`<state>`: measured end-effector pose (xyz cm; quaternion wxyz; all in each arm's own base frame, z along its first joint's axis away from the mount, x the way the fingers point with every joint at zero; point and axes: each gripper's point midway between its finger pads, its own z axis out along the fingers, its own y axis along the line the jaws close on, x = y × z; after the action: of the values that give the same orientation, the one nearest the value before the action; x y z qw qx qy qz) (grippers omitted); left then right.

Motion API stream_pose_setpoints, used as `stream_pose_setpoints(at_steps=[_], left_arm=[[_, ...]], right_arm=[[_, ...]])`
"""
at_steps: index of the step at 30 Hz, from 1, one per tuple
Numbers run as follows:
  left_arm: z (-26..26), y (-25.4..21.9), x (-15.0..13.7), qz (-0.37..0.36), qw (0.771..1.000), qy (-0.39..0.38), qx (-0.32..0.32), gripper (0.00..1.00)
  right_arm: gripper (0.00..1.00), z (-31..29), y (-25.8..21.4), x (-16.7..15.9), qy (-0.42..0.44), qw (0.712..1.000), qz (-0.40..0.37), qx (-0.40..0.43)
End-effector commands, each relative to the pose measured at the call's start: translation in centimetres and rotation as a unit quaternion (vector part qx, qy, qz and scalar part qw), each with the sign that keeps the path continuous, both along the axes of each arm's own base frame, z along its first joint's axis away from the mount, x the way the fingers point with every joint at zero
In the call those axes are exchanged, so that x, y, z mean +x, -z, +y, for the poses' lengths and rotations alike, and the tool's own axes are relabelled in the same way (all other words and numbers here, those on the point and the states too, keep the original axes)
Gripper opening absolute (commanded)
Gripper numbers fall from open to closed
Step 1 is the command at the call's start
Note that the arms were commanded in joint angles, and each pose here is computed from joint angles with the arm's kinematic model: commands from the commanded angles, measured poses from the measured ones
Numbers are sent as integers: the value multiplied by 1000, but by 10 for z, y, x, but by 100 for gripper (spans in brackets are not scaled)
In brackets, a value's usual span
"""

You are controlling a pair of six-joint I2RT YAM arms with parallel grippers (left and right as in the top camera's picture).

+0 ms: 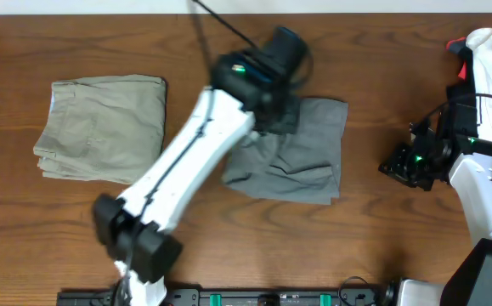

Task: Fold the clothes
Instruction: 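Fold the waistband with the left gripper rightward over the legs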

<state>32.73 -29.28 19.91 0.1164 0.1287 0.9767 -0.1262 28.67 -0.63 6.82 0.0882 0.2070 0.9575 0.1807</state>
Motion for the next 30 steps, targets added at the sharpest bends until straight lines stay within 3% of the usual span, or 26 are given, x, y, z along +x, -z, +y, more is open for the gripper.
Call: stream_pose_setpoints(at_steps=[1,3,4,8,12,17,20,30], left_arm=[[-29,16,-3,11,1000,-19,-8,6],[-45,32,-4,19,1000,-22,-9,12],[-52,37,-5,22,1000,-17,-11,23],[-75,46,-12,25,999,13,-27,43],[-72,32,-14,1,998,55,-26,44],[-28,11,-2,-36,999,18,28,44],[-4,13,-2,-19,998,5,56,32],[44,95,0,46,990,31,127,31]], right_arm=[[18,4,1,0,0,1000,2,4],[18,4,1,0,0,1000,2,4],[18,4,1,0,0,1000,2,4],[18,4,1,0,0,1000,3,4],[18,4,1,0,0,1000,3,4],[18,4,1,0,-4,1000,1,3],[19,6,0,0,-13,1000,-3,6],[30,77,-35,6,-179,966,-111,152]])
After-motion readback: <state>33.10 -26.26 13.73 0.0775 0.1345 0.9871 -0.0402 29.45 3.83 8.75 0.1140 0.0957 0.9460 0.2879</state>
